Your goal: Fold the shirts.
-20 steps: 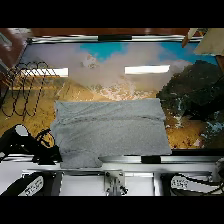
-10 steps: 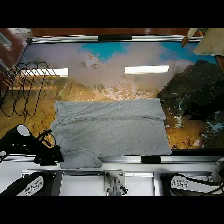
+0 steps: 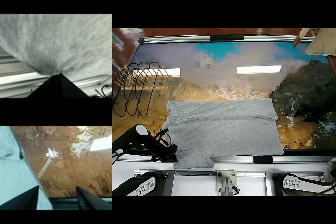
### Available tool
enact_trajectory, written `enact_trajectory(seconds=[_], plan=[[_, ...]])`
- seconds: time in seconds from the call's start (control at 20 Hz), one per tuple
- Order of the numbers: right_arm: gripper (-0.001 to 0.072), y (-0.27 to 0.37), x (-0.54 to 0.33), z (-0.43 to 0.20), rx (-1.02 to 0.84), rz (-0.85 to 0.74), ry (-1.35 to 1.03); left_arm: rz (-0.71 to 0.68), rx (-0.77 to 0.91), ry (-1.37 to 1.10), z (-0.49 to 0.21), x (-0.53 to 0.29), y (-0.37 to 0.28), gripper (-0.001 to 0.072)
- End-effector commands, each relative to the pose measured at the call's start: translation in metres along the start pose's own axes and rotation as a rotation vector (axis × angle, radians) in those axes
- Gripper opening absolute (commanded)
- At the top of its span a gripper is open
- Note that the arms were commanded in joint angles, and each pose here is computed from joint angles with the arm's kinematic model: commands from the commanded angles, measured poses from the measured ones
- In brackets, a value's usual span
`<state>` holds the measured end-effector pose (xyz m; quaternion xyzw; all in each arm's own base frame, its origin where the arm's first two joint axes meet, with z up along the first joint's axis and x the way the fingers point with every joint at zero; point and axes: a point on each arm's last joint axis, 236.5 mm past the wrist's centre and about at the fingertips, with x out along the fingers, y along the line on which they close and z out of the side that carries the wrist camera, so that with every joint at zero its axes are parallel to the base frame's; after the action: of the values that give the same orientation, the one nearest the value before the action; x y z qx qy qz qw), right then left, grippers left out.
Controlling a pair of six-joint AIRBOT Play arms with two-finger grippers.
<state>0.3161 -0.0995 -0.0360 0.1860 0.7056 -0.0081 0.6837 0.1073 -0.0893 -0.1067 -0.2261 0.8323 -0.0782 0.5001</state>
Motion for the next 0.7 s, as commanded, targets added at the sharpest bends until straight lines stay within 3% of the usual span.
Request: enact_trajectory(seconds=[0.0, 0.15, 0.65], plan=[[0.0601, 0.001, 0.027, -0.05, 0.012, 0.092, 0.165, -0.006, 0.059, -0.018, 0.004, -0.008, -0.008, 0.0029], [0.0601, 0.017, 0.058, -0.1, 0.092, 0.278, 0.285, -0.009, 0.108, -0.069, 0.006, -0.025, -0.017, 0.0029], [0.0601, 0.03, 0.092, -0.161, 0.0, 0.231, 0.476, -0.004, 0.15, -0.134, 0.001, -0.037, -0.022, 0.0029]])
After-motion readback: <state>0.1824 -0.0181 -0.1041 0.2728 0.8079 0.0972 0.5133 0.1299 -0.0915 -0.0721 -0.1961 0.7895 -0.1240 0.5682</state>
